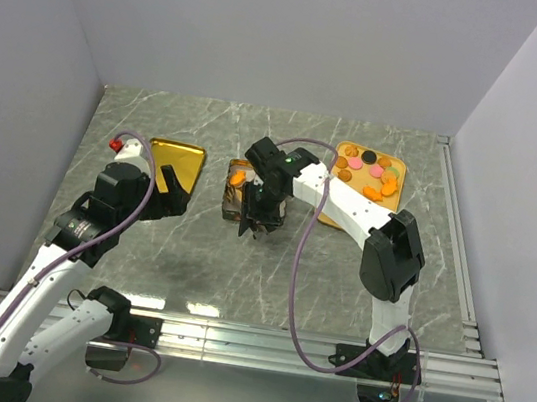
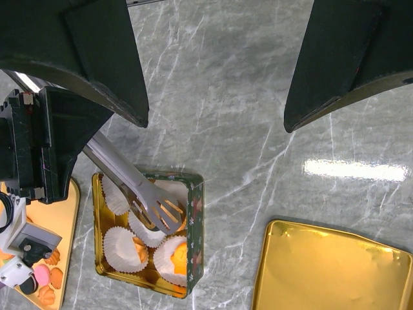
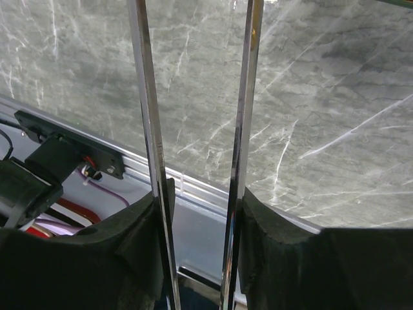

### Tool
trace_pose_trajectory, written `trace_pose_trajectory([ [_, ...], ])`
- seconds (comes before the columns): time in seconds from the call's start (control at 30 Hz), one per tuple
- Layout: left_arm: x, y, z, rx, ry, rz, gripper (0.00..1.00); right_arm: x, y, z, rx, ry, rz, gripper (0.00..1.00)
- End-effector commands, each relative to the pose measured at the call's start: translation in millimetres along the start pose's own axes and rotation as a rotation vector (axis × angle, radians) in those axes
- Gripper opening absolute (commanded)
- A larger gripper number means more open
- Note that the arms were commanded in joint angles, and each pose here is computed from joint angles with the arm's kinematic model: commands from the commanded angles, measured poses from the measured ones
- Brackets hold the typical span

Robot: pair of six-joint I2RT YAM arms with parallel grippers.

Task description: Pack the cookies

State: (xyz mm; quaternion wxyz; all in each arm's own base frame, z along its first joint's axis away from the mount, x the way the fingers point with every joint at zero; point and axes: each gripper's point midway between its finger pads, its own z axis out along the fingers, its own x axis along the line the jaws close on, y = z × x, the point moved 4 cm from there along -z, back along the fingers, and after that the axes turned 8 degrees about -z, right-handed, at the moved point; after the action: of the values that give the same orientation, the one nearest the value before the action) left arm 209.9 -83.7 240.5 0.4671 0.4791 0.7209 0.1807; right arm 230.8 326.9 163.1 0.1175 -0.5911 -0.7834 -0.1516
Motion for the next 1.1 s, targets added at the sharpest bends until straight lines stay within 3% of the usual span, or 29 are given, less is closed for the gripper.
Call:
trace_pose_trajectory([
  [0.0,-4,4,0,-0.018,-0.023,-0.004,0.92,7,7,-15,-0.051,0.003,-0.021,0.47],
  [0.77,-6,5,-3,-0.026,-0.035,-0.004,0.92,6,1,-28,-0.062,-0.008,-0.016,0.51],
  [1.07,-6,5,-3,-0.027,-0.039,-0.001,0.92,6,12,-64,-0.146,-0.029,-0.018,0.5],
])
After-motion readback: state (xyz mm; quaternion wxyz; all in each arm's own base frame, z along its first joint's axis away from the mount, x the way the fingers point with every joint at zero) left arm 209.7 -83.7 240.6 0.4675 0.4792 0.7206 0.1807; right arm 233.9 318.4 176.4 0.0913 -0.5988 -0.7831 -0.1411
